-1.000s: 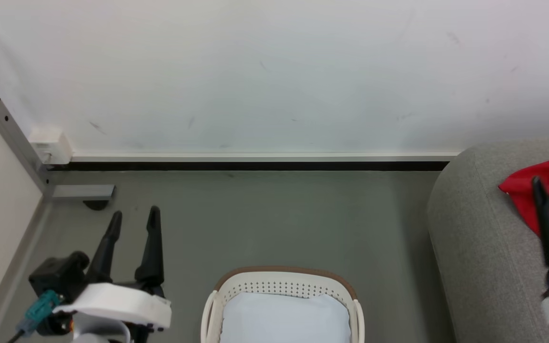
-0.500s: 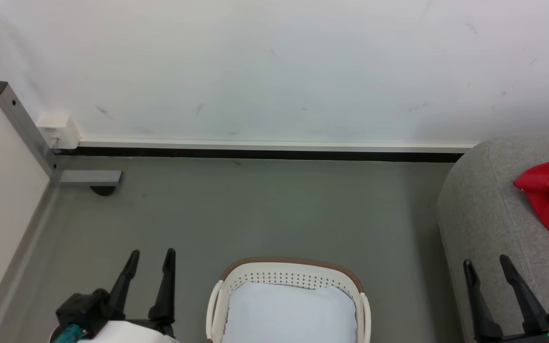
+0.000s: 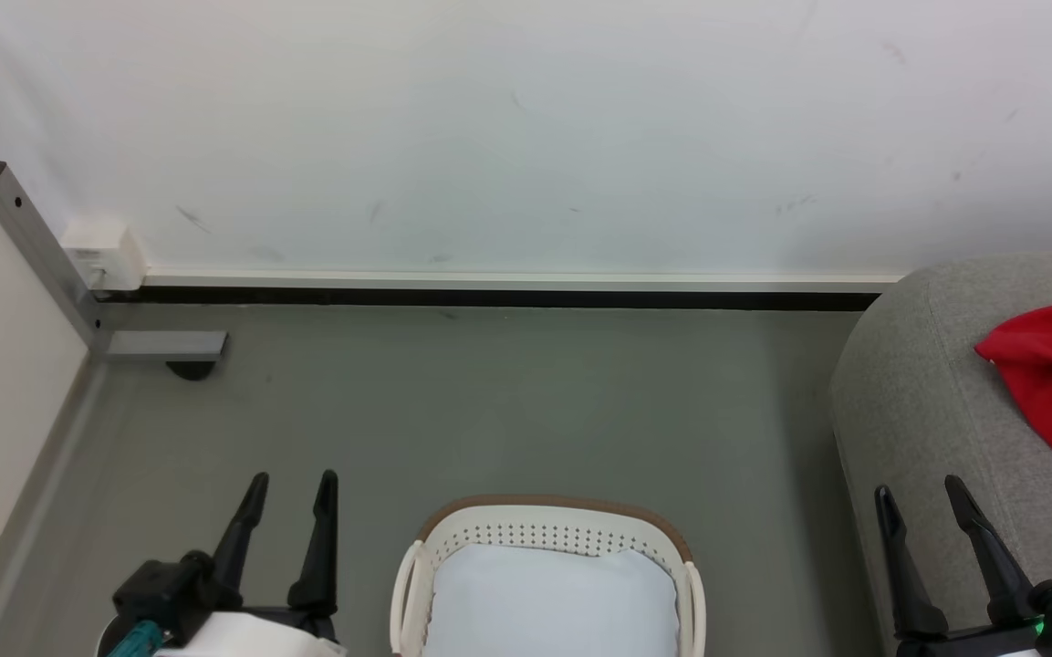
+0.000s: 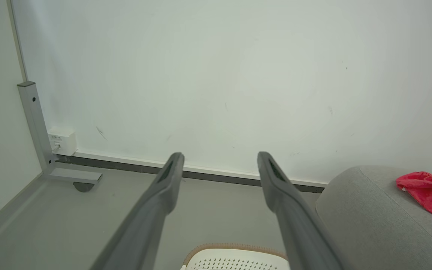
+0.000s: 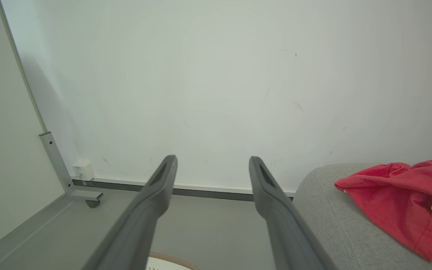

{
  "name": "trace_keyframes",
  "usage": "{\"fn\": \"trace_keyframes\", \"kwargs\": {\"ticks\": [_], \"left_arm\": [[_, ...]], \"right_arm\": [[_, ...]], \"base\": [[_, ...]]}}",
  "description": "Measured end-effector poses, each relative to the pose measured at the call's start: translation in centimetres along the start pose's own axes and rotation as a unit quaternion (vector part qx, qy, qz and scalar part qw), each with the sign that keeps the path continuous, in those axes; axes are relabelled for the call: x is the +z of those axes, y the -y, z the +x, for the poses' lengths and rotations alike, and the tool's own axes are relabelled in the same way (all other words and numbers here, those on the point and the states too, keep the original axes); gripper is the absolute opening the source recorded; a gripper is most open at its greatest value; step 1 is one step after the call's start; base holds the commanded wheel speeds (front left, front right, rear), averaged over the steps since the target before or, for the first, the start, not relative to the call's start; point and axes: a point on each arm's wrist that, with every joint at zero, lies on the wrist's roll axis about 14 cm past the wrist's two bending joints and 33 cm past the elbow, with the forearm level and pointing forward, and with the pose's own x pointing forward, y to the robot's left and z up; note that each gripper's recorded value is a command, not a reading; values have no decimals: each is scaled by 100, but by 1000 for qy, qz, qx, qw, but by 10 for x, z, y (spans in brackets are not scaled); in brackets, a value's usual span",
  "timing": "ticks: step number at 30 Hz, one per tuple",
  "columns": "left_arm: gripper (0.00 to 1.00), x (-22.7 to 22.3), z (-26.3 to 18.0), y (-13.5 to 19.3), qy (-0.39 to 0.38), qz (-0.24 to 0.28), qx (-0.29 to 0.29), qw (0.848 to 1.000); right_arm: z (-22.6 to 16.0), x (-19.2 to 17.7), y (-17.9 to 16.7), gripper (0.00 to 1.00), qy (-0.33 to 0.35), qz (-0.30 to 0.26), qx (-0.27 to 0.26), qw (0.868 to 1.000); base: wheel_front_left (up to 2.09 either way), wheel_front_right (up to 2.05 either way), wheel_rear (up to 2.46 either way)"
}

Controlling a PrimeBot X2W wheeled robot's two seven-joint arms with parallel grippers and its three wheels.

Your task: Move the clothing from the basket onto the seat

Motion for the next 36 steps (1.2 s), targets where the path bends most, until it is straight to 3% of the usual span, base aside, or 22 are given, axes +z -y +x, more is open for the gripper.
{"fn": "trace_keyframes", "kwargs": {"ticks": [18,19,36], "left_arm": [[100,-4,-2,-1,-2,1,1,1000],[0,-8,-3,-2,-8,0,2,1000],[0,-24,-10,-20,-42,-129,54,989]], "right_arm": [[-2,-3,-5,100,-4,6,5,1000],[-4,-6,-5,0,-9,7,4,1000],[-7,-20,12,0,-34,136,-45,989]], "base": [[0,0,0],[0,0,0],[0,0,0]]}}
